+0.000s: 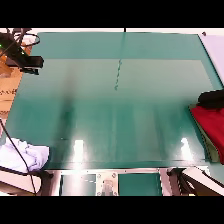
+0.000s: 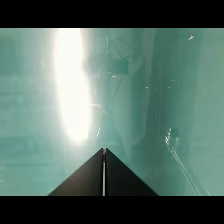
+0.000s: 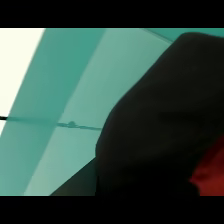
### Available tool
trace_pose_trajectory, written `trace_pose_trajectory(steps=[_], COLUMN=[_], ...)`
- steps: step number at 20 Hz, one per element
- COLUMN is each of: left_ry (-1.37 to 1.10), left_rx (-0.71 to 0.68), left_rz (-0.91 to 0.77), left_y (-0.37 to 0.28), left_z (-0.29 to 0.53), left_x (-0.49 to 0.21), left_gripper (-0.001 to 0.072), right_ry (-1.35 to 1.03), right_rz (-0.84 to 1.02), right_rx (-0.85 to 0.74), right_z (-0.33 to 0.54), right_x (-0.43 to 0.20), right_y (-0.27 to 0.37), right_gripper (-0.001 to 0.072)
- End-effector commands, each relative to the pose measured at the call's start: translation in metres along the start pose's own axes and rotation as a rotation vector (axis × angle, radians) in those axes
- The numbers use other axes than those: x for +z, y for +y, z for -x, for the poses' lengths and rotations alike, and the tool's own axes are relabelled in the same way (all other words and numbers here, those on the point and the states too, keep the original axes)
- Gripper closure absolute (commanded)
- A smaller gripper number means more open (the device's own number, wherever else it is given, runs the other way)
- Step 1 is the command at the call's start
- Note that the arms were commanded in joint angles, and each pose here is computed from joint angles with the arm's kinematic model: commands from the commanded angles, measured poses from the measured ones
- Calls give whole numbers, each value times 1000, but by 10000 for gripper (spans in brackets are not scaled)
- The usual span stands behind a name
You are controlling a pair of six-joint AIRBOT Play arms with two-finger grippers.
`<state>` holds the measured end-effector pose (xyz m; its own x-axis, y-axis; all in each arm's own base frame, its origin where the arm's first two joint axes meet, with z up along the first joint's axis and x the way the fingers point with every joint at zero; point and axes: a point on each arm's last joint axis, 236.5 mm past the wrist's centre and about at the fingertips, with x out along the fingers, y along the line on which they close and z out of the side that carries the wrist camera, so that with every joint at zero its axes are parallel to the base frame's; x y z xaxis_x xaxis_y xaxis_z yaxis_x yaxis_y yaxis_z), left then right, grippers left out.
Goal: Fold the shirts.
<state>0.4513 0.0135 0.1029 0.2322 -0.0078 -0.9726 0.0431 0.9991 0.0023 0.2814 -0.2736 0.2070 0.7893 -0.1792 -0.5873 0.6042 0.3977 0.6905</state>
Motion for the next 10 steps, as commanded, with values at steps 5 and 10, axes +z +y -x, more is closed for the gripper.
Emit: trace_pose_trajectory(steps=[5, 10], left_ry=[-2, -4], left_rx=[-24, -48], left_rz=[-2, -4], left_y=[-5, -11], left_z=[0, 0], left_x=[1, 1], left_gripper=[685, 685], right_ry=[132, 240], right_rz=[-202, -280], right_rx=[-334, -583], right_z=[29, 45], right_x=[-45, -90], right_y=[-123, -203], right_gripper=[690, 679])
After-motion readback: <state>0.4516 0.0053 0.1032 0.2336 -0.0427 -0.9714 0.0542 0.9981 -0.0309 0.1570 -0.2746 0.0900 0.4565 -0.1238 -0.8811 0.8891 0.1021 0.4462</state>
